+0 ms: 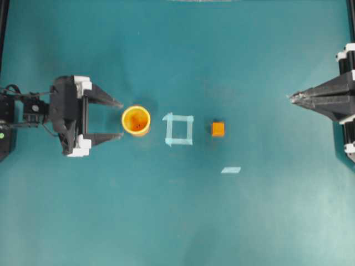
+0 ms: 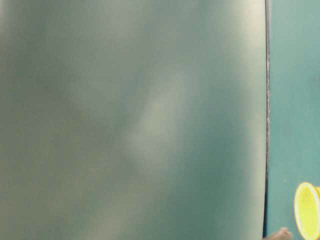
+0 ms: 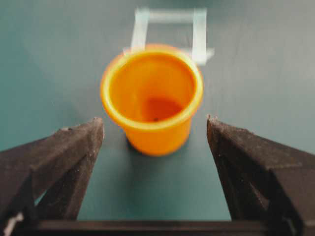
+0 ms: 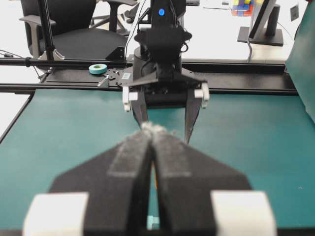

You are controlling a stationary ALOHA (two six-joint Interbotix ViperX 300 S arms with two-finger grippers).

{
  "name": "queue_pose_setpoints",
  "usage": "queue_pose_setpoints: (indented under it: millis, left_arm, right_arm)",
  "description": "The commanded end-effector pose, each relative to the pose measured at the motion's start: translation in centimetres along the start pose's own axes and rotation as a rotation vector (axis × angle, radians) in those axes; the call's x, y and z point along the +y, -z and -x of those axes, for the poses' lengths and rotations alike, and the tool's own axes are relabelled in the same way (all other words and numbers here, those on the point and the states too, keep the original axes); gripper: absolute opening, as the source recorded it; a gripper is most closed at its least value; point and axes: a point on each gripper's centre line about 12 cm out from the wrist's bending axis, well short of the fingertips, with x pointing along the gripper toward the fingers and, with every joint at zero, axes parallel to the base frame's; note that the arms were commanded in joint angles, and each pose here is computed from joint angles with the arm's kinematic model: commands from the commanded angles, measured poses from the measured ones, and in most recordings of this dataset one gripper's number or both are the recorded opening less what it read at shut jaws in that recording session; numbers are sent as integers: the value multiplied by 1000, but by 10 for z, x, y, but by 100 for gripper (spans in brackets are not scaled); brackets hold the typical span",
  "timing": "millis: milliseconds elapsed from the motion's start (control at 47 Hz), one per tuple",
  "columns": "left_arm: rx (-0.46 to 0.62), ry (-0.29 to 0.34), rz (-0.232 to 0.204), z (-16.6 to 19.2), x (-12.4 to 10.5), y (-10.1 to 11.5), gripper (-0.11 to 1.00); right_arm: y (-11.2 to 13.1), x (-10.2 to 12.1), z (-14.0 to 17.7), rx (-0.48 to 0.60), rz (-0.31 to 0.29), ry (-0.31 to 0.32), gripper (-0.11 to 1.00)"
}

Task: Move the cup forward with left arm.
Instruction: 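Reach the open left gripper toward the orange cup, then close the left gripper around the orange cup's body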

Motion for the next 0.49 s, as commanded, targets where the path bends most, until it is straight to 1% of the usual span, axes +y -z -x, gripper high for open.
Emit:
queue_pose_setpoints:
  millis: [0,192,468]
  left_arm:
    - [-6,3,-2,-5,-1,0,82]
    - [27,-5,2,-14,2,7,82]
    - [24,-26,9,-31,9,8,82]
  right_arm:
    - [-15,0,-3,-38,-3,2,-1]
    - [-19,-1,-3,-49,-1,3,-1]
    - [-20,0,-4,-51,-1,2,-1]
